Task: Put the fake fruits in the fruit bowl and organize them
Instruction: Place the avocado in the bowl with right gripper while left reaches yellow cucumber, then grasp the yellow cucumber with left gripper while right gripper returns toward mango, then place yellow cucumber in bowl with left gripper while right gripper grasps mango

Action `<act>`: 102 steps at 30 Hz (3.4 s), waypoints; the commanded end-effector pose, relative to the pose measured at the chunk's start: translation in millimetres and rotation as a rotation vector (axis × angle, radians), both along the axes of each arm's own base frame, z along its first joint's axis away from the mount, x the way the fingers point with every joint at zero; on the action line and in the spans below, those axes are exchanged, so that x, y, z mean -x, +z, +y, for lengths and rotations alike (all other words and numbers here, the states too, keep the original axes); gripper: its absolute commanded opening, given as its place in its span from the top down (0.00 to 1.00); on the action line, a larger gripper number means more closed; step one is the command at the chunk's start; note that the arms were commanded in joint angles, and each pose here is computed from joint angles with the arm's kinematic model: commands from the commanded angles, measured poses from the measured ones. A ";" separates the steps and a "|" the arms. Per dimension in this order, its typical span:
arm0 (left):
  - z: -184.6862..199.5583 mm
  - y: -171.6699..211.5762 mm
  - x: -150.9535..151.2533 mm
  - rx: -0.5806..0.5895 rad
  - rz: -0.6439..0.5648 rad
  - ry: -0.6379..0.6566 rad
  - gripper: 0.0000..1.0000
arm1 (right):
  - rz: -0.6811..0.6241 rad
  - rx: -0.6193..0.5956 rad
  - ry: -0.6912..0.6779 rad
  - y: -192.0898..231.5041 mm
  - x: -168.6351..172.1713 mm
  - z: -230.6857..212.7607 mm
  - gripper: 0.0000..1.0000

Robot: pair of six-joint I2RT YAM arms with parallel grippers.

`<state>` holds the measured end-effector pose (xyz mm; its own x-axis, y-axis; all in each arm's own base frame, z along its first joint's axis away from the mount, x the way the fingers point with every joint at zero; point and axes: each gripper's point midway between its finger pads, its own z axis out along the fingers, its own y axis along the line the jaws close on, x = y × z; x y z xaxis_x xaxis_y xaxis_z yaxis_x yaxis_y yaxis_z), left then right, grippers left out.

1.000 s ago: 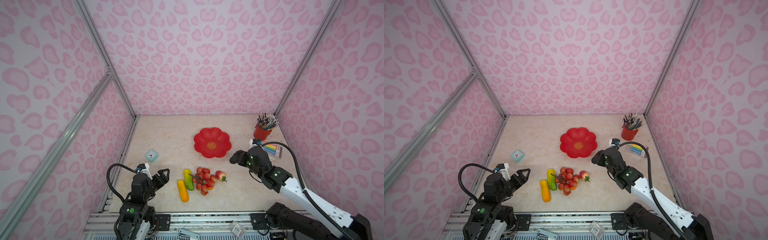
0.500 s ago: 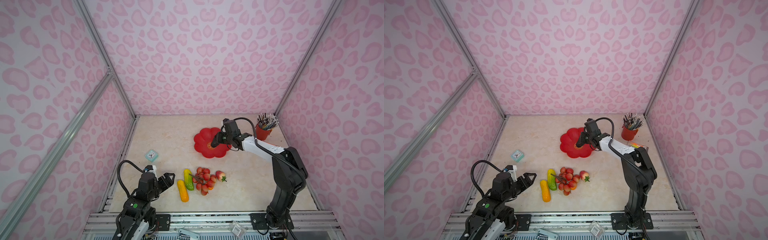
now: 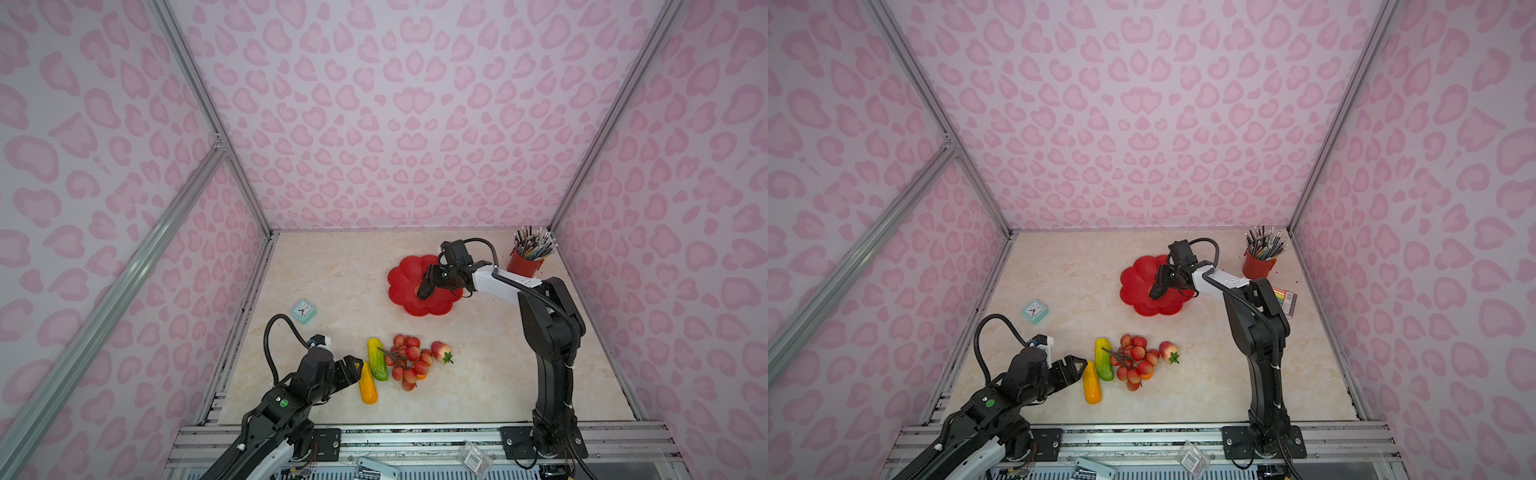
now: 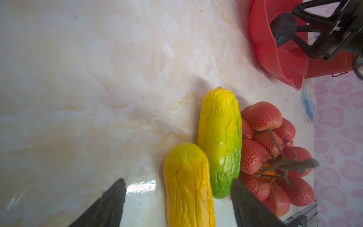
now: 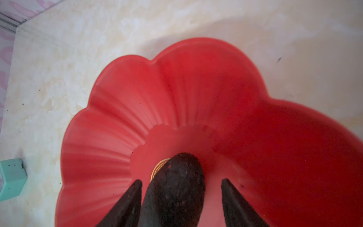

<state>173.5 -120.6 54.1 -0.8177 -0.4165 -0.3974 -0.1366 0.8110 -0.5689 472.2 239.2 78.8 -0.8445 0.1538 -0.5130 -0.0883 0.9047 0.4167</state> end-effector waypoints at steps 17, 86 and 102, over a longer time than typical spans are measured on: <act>-15.7 -28.3 -5.1 -0.094 0.010 -0.017 0.42 | -0.194 -0.018 -0.100 82.1 110.5 -71.4 0.27; -51.2 154.3 -132.1 -0.194 -0.331 -0.071 0.24 | -0.280 0.101 -0.083 74.7 173.4 -52.9 0.73; -43.9 53.9 -63.3 -0.171 -0.130 -0.099 0.24 | -0.140 0.143 -0.078 21.6 22.6 -46.7 0.73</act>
